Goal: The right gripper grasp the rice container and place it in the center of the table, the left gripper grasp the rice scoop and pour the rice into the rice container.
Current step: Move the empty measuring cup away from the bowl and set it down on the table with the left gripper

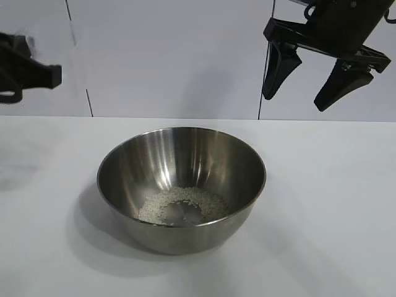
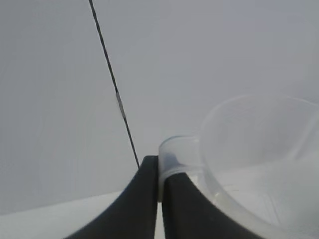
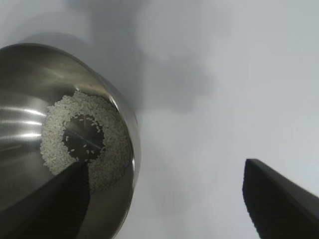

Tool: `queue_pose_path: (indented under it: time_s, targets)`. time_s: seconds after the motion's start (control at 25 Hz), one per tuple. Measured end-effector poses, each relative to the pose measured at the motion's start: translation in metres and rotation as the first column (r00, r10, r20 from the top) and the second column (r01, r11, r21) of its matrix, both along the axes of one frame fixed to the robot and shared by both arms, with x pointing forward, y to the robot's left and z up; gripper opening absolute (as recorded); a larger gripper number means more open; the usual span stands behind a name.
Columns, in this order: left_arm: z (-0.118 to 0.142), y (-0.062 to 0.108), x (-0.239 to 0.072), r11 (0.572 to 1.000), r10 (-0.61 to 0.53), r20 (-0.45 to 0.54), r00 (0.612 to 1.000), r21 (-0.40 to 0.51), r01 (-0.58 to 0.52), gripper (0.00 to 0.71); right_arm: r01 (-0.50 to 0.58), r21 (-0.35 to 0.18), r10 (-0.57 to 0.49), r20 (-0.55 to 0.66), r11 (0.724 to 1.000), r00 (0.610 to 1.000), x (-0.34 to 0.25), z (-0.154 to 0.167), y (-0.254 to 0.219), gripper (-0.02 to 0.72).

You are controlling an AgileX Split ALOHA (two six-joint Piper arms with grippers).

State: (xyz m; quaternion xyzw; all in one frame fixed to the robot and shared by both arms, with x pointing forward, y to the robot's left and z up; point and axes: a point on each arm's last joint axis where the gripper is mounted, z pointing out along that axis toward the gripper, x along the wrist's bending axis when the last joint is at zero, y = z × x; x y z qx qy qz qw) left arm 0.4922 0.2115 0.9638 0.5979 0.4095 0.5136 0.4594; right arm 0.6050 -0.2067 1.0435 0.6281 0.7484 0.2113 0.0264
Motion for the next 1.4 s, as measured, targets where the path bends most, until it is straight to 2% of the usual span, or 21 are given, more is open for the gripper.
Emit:
queue_pose_path:
  time_s: [0.36, 0.52, 0.76, 0.88, 1.4]
  targets:
    - [-0.023, 0.009, -0.015, 0.999, 0.024, -0.103, 0.994, 0.031, -0.021, 0.009, 0.0, 0.0, 0.0, 0.001, 1.0, 1.0, 0.0, 0.0, 0.0, 0.577]
    - [-0.048, 0.008, -0.012, 0.998, 0.038, -0.165, 0.986, 0.046, -0.031, 0.009, 0.001, 0.004, -0.001, 0.0, 1.0, 1.0, 0.0, 0.0, 0.0, 0.577]
    - [-0.08, 0.008, -0.01, 0.997, 0.058, -0.265, 0.962, -0.039, -0.071, 0.009, 0.001, 0.006, -0.001, -0.001, 1.0, 1.0, 0.0, 0.0, 0.001, 0.577]
    - [-0.094, 0.009, -0.011, 0.997, 0.066, -0.314, 0.947, -0.028, -0.079, 0.009, 0.001, 0.007, -0.001, -0.002, 1.0, 1.0, 0.0, 0.0, 0.001, 0.577]
    - [-0.098, 0.008, -0.01, 0.997, 0.068, -0.322, 0.944, -0.022, -0.079, 0.009, 0.001, 0.008, -0.001, -0.001, 1.0, 1.0, 0.0, 0.0, 0.001, 0.577]
